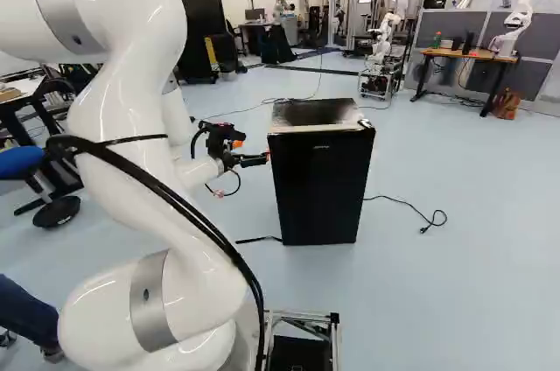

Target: Grab a drink from the fridge

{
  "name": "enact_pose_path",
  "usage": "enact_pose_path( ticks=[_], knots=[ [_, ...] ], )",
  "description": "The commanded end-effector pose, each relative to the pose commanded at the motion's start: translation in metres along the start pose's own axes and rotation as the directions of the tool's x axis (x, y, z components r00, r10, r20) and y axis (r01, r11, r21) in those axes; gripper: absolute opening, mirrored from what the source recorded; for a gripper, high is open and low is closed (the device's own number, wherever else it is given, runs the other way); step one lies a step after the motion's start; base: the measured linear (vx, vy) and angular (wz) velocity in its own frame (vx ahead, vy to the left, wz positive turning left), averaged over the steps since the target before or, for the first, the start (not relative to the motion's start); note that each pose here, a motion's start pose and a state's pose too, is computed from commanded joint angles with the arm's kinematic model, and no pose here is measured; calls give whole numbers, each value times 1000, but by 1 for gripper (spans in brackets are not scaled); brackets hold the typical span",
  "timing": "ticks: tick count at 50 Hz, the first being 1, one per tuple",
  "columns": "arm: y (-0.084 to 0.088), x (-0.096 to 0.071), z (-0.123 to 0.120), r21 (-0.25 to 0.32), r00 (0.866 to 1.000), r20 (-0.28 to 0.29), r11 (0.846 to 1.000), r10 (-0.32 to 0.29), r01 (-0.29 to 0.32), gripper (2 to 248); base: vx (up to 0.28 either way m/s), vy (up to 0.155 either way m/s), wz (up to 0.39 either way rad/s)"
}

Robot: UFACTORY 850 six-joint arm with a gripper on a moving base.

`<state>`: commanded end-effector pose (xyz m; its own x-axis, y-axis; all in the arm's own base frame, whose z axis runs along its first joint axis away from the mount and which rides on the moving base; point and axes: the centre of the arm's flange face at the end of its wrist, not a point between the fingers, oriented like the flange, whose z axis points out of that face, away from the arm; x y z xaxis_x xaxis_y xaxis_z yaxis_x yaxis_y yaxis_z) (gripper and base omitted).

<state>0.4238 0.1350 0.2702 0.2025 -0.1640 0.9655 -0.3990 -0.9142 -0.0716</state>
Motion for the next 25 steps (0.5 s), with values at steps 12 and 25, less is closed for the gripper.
enact_pose_path(
  ticks=[12, 25],
  knots=[
    [-13, -2, 7, -67, 999, -28, 997, 35, -37, 247, 0, 0, 0],
    [-26, -2, 14, -141, 995, -61, 987, 74, -82, 247, 0, 0, 0]
  ],
)
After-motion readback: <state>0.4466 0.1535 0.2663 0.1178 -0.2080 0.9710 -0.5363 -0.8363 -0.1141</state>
